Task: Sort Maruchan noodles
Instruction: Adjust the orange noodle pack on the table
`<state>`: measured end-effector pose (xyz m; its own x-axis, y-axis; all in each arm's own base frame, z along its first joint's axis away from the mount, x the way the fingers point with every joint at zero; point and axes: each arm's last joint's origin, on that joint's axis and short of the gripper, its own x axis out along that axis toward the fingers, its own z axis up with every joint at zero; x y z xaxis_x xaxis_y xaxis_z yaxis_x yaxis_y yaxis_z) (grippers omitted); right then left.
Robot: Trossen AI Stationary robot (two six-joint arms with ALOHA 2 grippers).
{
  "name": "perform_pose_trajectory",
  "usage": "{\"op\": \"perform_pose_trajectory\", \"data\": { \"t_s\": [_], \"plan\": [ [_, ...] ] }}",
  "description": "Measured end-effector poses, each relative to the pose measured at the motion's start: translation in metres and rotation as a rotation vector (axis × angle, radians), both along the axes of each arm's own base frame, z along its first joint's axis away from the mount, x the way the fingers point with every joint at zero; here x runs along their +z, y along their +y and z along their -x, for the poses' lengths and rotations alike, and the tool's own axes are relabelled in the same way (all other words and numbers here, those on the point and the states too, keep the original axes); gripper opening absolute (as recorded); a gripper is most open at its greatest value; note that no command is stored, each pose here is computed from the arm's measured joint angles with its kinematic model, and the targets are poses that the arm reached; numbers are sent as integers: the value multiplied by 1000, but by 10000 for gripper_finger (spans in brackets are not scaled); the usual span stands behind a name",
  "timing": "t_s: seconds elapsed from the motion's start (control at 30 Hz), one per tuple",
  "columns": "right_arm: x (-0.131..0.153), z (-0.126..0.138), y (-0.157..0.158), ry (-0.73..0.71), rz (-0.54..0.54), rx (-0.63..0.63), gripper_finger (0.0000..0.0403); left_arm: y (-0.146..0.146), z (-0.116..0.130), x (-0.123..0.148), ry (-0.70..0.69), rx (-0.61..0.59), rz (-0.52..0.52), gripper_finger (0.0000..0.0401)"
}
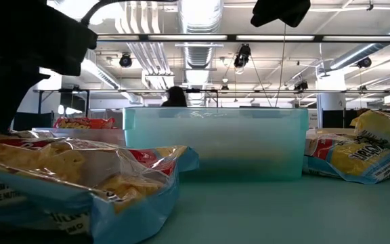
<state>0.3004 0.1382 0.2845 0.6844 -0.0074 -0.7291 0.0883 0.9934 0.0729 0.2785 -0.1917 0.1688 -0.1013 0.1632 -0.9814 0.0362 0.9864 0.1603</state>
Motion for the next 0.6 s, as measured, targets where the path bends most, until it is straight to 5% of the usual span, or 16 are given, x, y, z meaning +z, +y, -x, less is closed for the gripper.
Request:
{"op": "perform_pose_trajectory", "data": {
  "t_s": [0.6],
  "plan": [
    [0,0,1,0,-3,0,72,6,5,-9,32,915,36,38]
  ]
}}
